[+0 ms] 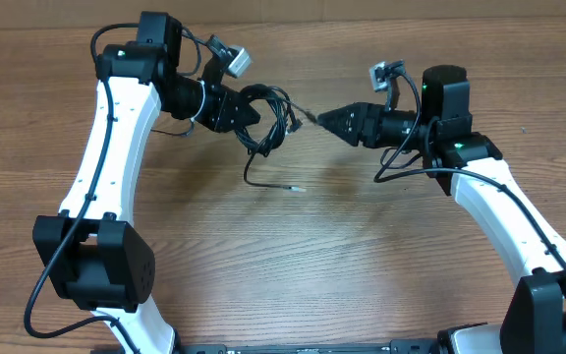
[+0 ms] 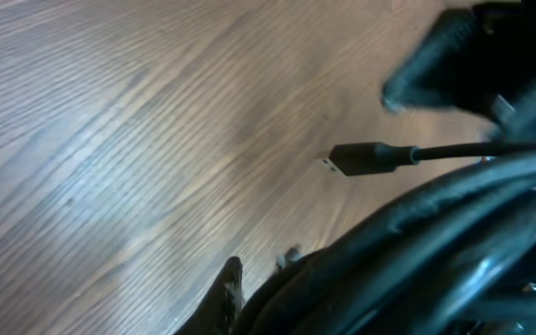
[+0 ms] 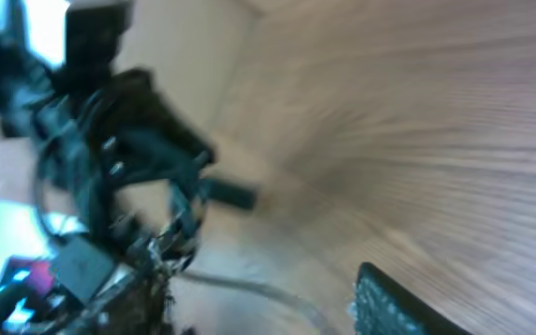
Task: Untangle cables
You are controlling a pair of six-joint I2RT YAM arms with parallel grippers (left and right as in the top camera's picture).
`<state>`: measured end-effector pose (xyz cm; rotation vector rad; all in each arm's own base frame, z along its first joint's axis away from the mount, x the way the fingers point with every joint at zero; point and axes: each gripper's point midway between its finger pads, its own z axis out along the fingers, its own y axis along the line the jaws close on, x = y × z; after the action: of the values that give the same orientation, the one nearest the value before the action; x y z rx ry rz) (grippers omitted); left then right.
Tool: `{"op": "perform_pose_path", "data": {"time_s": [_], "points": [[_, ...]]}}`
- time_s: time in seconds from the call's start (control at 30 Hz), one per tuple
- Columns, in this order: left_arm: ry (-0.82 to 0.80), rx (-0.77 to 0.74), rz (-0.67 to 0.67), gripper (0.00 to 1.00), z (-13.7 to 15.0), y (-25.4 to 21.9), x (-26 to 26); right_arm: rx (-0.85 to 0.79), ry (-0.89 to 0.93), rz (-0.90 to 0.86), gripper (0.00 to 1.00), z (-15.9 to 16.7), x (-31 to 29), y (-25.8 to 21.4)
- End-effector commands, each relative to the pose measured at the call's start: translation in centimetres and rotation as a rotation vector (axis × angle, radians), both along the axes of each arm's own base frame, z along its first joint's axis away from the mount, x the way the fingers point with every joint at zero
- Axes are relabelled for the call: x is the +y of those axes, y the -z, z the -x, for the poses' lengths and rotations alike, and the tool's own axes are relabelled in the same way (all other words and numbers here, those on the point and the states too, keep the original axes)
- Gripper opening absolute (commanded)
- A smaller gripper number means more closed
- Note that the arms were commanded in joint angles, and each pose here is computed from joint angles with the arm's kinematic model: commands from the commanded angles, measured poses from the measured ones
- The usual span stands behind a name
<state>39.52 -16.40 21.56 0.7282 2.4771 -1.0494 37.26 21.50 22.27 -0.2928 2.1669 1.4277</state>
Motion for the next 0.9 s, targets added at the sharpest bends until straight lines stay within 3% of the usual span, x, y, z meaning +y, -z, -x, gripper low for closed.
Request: {"op": "perform_pose_path", "data": {"time_s": [0.0, 0.2, 0.37, 0.57, 0.77, 0.87], "points": [[-0.036, 0.029, 0.009, 0.04, 0.4, -0.8, -0.7, -0.061, -0.060, -0.014, 0.67, 1.0, 1.4, -1.6], [0.043, 0.017, 0.000, 0.04, 1.6, -0.6, -2.5, -0.138, 0.040, 0.051, 0.68, -0.8, 2.4, -1.6], [0.115, -0.005, -0.007, 0.04, 2.7, -0.5, -3.8, -0.106, 0.211, 0.104, 0.67, -3.1, 1.0, -0.8], [0.141, -0.011, -0.001, 0.04, 3.1, -0.6, -4.1, -0.107, 0.213, 0.104, 0.67, -3.1, 0.9, -0.8], [0.174, -0.022, 0.051, 0.04, 3.5, -1.3, -4.8, -0.091, 0.142, 0.090, 0.68, -1.7, 2.6, -0.7], [0.202, -0.027, 0.120, 0.04, 3.9, -2.2, -5.5, -0.068, 0.199, 0.159, 0.68, -1.9, 2.5, 0.7]]}}
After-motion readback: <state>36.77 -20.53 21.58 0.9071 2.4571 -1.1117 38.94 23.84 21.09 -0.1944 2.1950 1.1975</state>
